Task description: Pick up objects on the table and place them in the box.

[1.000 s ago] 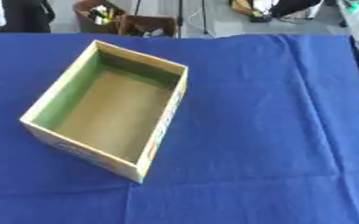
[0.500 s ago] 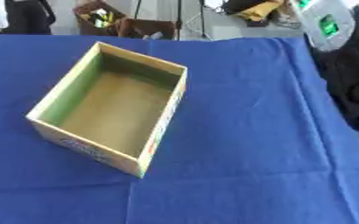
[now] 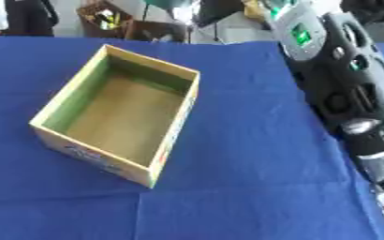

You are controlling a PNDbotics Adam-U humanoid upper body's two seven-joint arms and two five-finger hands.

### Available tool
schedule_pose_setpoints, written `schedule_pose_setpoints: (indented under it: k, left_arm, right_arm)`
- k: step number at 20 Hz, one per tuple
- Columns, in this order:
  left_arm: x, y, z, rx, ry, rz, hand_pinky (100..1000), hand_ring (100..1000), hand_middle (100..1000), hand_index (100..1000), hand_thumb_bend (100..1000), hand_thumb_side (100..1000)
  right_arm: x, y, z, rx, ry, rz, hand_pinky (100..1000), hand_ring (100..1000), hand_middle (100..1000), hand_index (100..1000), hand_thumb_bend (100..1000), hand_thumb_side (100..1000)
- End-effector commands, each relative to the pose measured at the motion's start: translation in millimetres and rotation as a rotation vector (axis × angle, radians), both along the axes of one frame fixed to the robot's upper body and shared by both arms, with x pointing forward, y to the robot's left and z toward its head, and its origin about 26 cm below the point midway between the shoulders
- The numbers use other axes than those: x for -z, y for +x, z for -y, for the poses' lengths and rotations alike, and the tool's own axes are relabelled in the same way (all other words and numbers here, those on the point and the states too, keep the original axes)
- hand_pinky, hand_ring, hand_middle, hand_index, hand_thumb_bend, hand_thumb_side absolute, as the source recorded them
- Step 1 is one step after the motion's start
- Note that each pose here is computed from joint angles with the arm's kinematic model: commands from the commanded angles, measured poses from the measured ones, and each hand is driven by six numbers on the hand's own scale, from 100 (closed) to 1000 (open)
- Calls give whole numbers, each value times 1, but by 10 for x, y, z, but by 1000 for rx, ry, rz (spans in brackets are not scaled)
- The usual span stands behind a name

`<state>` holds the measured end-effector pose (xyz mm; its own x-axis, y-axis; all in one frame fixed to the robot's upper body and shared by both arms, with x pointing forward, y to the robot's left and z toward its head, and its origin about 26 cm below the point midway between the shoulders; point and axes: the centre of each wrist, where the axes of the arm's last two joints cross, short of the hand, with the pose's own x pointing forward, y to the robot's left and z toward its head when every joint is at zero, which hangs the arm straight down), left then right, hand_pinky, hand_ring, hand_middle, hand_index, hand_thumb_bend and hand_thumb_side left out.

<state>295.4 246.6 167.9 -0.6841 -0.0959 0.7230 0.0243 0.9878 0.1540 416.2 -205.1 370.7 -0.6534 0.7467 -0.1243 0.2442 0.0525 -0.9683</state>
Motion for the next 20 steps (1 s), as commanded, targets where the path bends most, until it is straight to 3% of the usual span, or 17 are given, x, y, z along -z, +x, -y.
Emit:
schedule_pose_setpoints:
  k: [1, 12, 20]
  left_arm:
    - [-75, -12, 18, 12, -1, 31, 702, 578, 663, 800, 100, 987]
    - [-80, -9, 33, 15, -6, 31, 702, 579, 663, 799, 100, 986]
    - [-87, -6, 40, 14, -11, 35, 703, 580, 664, 800, 100, 986]
  right_arm:
    - [-86, -71, -103, -40, 0, 19, 580, 669, 346, 338, 100, 526]
    - [187, 33, -429, -86, -62, -74, 583, 680, 343, 339, 100, 494]
    - [414, 140, -525, -104, -146, -196, 590, 696, 343, 341, 100, 435]
